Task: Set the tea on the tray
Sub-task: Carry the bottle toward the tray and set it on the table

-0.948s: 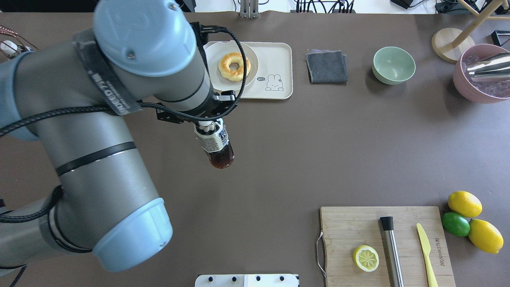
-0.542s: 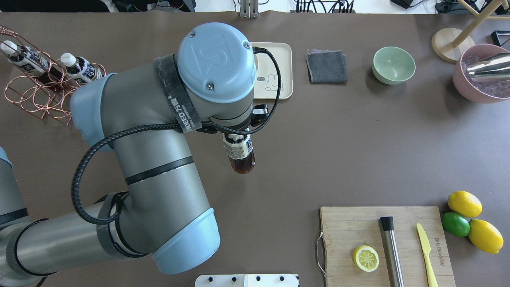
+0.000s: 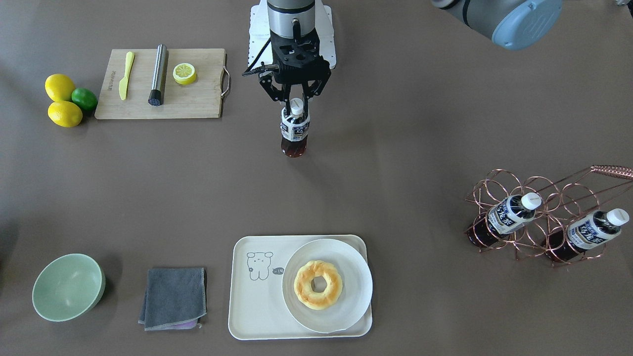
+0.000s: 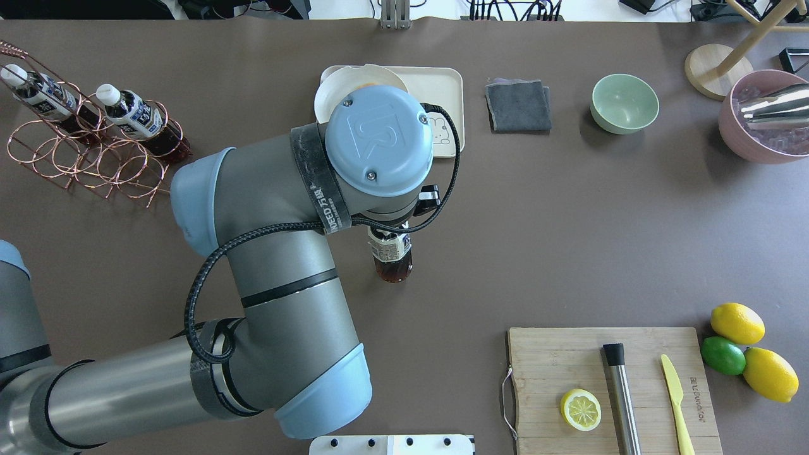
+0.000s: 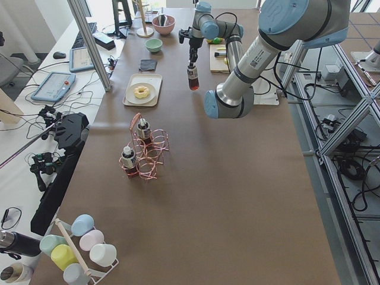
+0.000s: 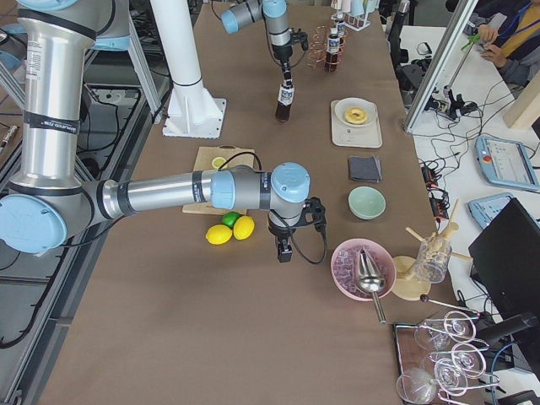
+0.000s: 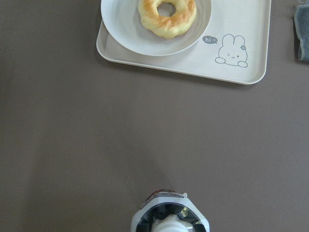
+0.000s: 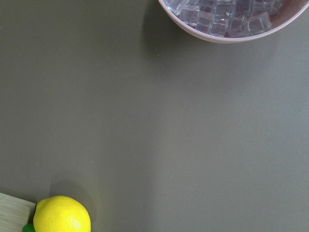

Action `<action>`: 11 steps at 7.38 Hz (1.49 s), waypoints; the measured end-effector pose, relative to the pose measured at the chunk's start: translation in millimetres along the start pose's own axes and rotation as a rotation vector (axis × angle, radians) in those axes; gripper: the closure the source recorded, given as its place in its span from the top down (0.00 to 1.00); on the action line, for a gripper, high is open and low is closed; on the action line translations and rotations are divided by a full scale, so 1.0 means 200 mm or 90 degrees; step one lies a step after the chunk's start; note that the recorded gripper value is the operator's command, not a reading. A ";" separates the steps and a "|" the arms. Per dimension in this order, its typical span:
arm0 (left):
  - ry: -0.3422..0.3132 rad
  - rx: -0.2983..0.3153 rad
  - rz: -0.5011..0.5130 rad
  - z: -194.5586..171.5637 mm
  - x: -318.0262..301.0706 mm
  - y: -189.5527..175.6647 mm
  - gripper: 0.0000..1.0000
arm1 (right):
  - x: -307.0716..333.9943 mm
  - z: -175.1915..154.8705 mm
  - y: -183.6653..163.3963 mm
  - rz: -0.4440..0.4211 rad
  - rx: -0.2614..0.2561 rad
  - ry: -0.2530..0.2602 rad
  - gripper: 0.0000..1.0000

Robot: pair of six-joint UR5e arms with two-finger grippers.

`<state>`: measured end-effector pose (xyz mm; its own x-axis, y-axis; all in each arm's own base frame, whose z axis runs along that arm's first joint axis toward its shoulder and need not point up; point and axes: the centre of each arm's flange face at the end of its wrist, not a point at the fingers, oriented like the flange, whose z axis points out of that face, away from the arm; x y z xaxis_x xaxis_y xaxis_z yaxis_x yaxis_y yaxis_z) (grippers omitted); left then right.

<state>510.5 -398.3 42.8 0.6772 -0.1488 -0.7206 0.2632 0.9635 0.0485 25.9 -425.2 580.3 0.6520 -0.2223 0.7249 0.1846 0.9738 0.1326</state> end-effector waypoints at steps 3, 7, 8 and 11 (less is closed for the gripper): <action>-0.003 0.006 0.013 0.04 0.02 0.07 0.00 | 0.00 0.00 0.00 0.000 -0.001 0.000 1.00; -0.004 0.004 0.017 0.06 0.02 0.10 0.00 | 0.00 0.00 0.00 0.002 -0.001 0.000 1.00; -0.006 0.005 0.017 0.06 0.02 0.11 0.36 | 0.00 0.01 0.01 0.003 -0.002 0.000 1.00; -0.009 0.015 0.016 0.07 0.01 0.10 0.91 | 0.00 0.00 0.00 0.001 0.000 0.001 1.00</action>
<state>527.1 -382.6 51.9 0.6936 -0.1273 -0.7090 0.2617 0.9615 0.0834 26.0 -424.6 580.5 0.6531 -0.2207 0.7244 0.1840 0.9742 0.1308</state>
